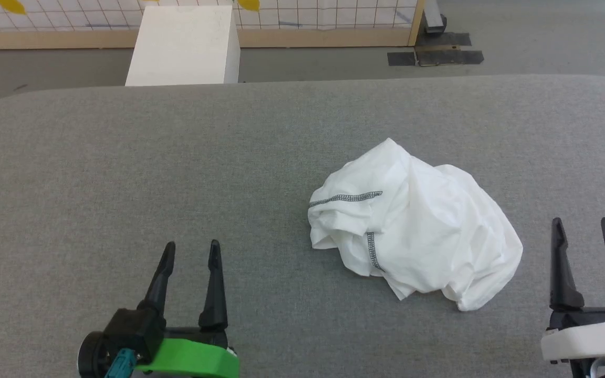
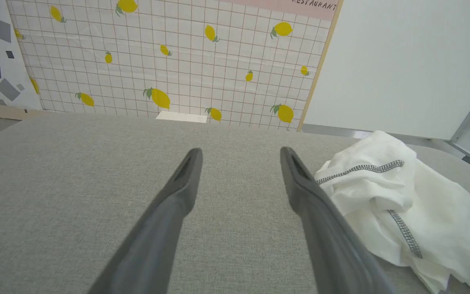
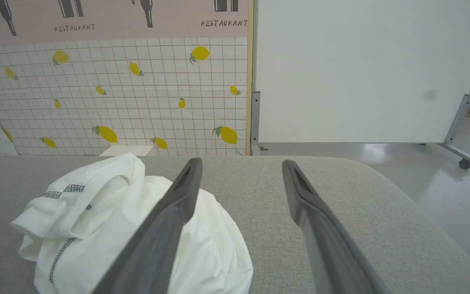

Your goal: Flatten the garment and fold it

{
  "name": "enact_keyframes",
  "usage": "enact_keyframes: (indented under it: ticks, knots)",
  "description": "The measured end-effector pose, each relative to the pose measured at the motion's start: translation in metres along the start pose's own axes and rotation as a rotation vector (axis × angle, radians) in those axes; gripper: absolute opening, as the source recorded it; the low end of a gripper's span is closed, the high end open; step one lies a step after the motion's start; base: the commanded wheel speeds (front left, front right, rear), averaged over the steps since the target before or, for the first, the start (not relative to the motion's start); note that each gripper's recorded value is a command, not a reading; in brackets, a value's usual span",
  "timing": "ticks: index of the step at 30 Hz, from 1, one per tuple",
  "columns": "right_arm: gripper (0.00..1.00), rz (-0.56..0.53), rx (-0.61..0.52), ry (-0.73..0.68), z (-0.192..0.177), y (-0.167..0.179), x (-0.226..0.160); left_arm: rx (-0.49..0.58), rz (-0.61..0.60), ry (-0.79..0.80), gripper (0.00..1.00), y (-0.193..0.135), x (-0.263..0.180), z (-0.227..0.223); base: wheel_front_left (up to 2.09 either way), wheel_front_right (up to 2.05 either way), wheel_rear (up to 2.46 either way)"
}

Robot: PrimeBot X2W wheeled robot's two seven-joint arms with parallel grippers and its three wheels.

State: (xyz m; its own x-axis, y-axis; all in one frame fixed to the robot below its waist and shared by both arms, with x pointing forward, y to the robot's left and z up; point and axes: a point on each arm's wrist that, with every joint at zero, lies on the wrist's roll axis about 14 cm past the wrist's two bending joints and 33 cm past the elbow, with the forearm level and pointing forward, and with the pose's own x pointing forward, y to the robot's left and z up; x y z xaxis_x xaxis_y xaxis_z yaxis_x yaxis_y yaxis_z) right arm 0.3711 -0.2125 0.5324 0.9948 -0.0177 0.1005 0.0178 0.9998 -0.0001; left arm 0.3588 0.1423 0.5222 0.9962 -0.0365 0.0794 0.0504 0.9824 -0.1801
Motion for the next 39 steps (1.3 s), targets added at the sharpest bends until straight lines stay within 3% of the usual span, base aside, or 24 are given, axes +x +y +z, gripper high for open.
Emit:
enact_keyframes:
  ticks: [8, 16, 20, 28, 29, 30, 35, 39]
  knots:
    - [1.0, 0.081, -0.026, 0.051, 0.0, 0.01, 0.033, 0.023, -0.012, 0.0, 1.0, -0.001, 0.008, -0.006, 0.0, 0.0, 0.0]
    - [1.0, 0.151, -0.103, 0.533, -0.093, -0.013, 0.027, 0.016, -0.021, 0.039, 1.0, -0.004, 0.019, -0.024, 0.0, 0.0, 0.0]
    - [1.0, 0.187, -0.098, 0.707, -0.129, -0.014, 0.016, 0.014, -0.016, 0.054, 1.0, -0.003, 0.025, -0.032, 0.0, 0.0, 0.0]
    - [1.0, 0.296, -0.124, 0.816, -0.165, 0.01, 0.019, 0.019, 0.022, 0.091, 1.0, 0.008, 0.027, -0.046, 0.0, 0.0, 0.0]
    - [0.33, 0.31, -0.136, 0.818, -0.166, 0.012, 0.021, 0.022, 0.026, 0.094, 1.0, 0.01, 0.026, -0.047, 0.0, 0.0, 0.0]
    - [0.0, 0.32, -0.144, 0.815, -0.165, 0.014, 0.023, 0.025, 0.029, 0.095, 1.0, 0.011, 0.025, -0.047, 0.0, 0.0, 0.0]
    - [0.0, 0.351, -0.161, 0.763, -0.149, 0.022, 0.033, 0.026, 0.035, 0.077, 1.0, 0.011, 0.021, -0.04, 0.0, 0.0, 0.0]
    - [0.0, 0.344, -0.267, 0.585, -0.091, 0.01, 0.072, 0.022, 0.029, 0.048, 1.0, 0.01, 0.018, -0.03, 0.0, 0.0, 0.0]
